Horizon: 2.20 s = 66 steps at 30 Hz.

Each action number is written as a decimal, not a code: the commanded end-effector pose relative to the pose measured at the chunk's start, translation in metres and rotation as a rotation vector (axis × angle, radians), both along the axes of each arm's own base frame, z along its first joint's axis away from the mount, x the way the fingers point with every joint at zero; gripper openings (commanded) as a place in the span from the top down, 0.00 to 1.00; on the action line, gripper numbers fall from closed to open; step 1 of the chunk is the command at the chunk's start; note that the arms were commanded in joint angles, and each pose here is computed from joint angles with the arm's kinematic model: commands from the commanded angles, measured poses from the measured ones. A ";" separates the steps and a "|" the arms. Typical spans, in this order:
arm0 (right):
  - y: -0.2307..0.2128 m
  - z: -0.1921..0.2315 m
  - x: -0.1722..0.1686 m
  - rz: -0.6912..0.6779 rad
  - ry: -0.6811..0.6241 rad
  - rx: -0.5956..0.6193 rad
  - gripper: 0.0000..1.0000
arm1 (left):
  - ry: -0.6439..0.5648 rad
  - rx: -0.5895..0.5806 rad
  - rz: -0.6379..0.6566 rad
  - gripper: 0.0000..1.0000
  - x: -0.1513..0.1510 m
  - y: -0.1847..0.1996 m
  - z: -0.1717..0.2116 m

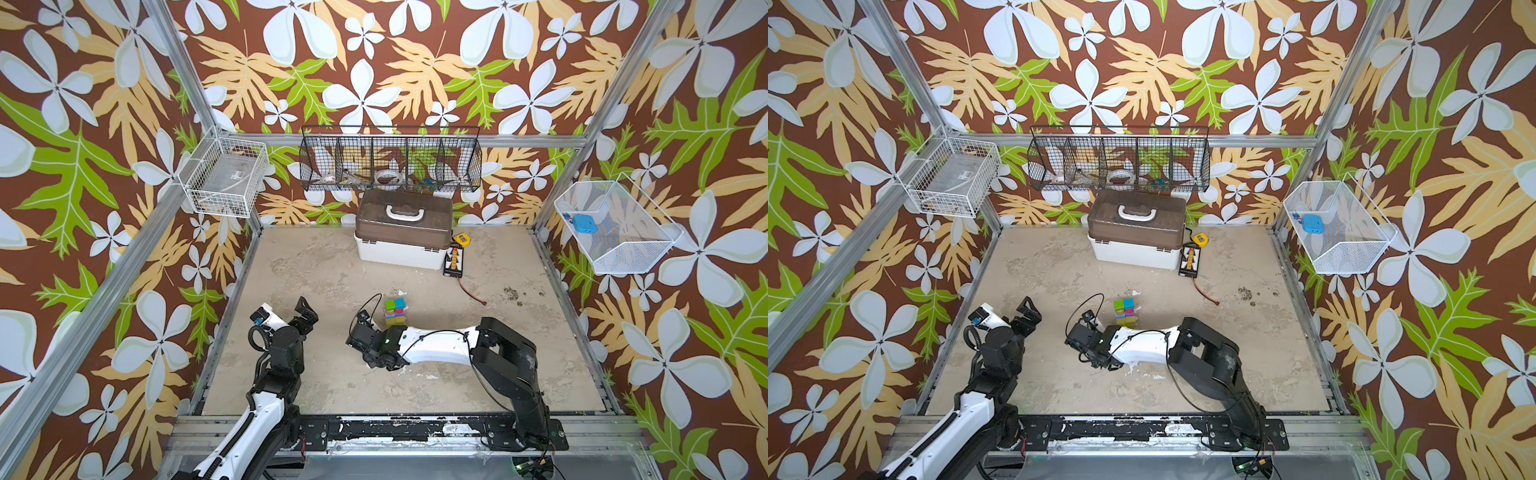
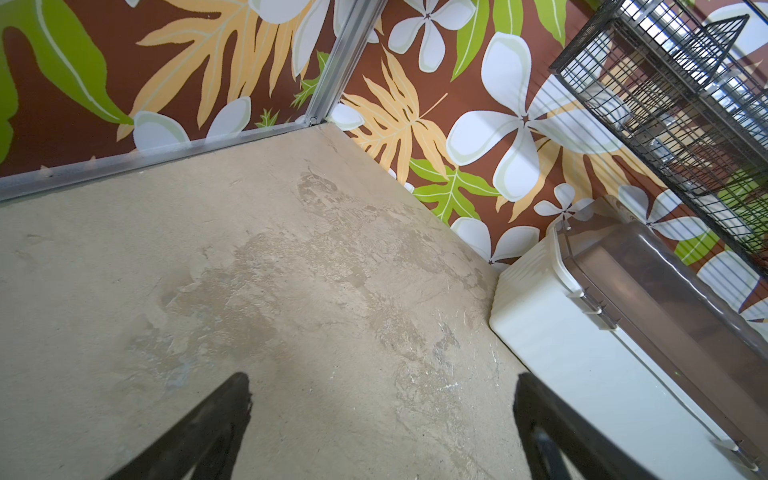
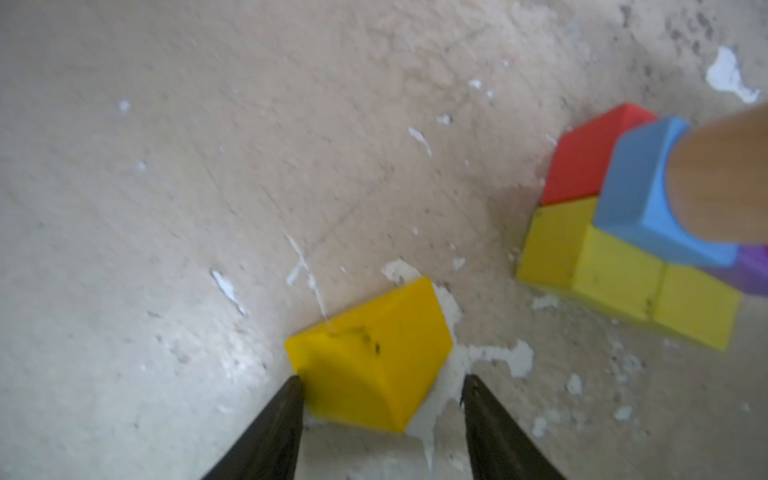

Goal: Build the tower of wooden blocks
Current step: 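Lower the right gripper over the yellow triangular block and align with it, then close the right gripper on the yellow block and lift it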

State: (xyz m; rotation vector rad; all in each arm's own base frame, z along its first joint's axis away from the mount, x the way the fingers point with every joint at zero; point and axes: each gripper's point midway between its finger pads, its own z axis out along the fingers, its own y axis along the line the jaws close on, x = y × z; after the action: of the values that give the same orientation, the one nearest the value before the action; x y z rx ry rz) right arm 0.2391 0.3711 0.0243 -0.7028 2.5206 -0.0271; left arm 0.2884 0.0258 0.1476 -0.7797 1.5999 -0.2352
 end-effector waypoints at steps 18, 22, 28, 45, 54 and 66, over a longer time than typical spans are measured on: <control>0.019 0.022 -0.026 -0.078 0.072 0.189 0.28 | -0.027 0.001 -0.006 0.00 0.001 -0.001 0.006; 0.025 0.013 -0.018 -0.151 0.065 0.180 0.28 | -0.026 0.001 -0.007 0.00 0.001 -0.001 0.006; 0.021 -0.004 -0.003 -0.258 0.058 0.169 0.28 | -0.026 -0.003 -0.012 0.00 0.001 -0.002 0.006; 0.021 -0.013 0.019 -0.311 0.030 0.150 0.39 | -0.034 -0.006 -0.013 0.00 0.001 -0.002 0.007; 0.020 -0.013 0.022 -0.281 0.018 0.122 0.58 | -0.035 -0.007 -0.014 0.00 0.002 -0.002 0.008; 0.010 0.004 0.012 -0.236 -0.026 0.094 0.51 | -0.033 -0.006 -0.017 0.00 0.002 -0.003 0.007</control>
State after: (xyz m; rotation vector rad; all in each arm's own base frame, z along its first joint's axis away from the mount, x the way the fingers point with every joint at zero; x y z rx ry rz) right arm 0.2521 0.3873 0.0249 -0.3375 2.5548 0.0368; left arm 0.2893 0.0227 0.1494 -0.7679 1.5981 -0.2563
